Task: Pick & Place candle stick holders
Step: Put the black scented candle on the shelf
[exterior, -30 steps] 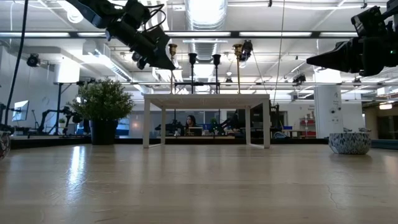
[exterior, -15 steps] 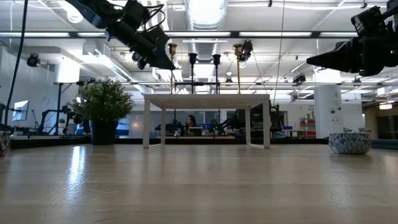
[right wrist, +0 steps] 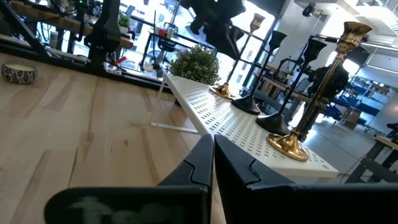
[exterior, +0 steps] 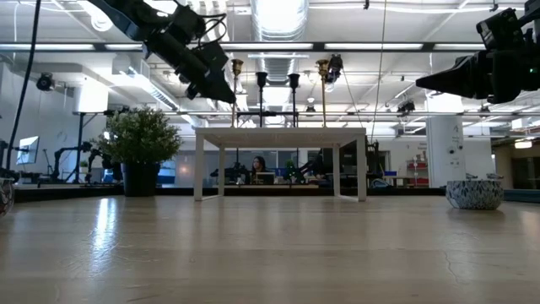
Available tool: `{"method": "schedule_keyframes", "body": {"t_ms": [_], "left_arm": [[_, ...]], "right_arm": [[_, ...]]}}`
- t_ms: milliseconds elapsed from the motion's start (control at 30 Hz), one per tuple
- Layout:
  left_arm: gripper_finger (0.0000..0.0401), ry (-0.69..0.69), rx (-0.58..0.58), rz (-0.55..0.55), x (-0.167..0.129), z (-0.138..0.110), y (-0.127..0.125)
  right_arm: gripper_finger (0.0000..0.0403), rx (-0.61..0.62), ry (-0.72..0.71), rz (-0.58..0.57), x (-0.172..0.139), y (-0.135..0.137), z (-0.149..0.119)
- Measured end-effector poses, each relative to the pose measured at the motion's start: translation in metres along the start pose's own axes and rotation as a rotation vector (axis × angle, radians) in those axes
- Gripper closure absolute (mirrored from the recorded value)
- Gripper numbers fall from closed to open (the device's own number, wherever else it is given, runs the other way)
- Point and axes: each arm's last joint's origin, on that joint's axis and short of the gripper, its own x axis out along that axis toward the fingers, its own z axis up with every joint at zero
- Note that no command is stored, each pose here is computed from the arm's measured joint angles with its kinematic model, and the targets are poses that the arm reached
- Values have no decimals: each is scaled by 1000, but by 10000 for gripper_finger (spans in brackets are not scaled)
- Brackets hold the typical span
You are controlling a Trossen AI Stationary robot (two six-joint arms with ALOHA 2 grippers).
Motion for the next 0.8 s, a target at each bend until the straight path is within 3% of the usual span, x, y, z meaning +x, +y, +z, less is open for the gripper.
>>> {"method": "schedule_keyframes", "body": {"t_ms": [200, 567, 800], "left_arm": [[257, 3, -11, 10, 0, 0, 1], [167, 70, -8, 123, -17, -2, 2], [149, 107, 10, 119, -43, -1, -1]], "right_arm": [[394, 0, 0, 0, 0, 0, 0], [394, 0, 0, 0, 0, 0, 0], [394, 0, 0, 0, 0, 0, 0]]}}
